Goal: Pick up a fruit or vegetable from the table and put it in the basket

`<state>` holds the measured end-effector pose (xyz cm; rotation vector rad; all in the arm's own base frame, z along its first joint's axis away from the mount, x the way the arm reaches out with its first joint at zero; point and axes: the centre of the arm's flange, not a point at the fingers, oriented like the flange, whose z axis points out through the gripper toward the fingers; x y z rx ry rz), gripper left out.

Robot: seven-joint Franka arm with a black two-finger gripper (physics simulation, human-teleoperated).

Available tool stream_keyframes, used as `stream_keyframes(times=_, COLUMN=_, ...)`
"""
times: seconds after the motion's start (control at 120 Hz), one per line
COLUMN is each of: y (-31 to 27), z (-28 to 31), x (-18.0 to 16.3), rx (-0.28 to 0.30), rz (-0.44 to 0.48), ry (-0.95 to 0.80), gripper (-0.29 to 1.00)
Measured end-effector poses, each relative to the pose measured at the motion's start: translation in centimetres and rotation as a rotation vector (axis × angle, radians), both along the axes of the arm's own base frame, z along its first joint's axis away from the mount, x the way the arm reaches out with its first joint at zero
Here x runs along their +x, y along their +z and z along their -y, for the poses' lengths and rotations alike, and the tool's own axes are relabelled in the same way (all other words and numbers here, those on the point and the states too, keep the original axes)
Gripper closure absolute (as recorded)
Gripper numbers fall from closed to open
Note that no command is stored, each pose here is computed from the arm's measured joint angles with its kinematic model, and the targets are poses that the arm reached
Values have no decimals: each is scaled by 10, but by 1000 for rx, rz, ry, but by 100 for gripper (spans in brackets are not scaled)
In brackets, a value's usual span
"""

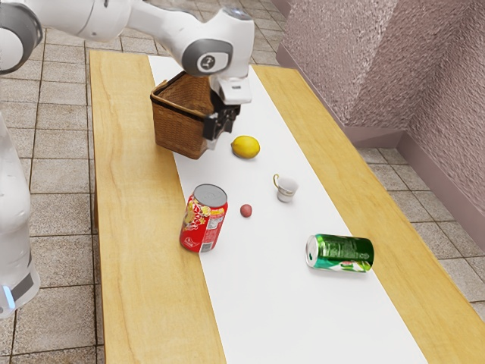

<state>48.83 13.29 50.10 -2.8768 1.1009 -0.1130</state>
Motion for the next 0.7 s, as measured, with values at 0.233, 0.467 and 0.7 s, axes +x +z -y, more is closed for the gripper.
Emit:
stream_keyframes(times=0.233, y=6, z=-13, x=15, rx=13, rz=42, ry=3, gripper=0)
stream_keyframes(times=0.467, y=-6, z=-50, x=42, rx=17, rz=33, ry=38, gripper=0)
stream_keyframes(times=0.7, y=-12, z=-62, x=46, rx=15, rz=27, ry=47, gripper=0)
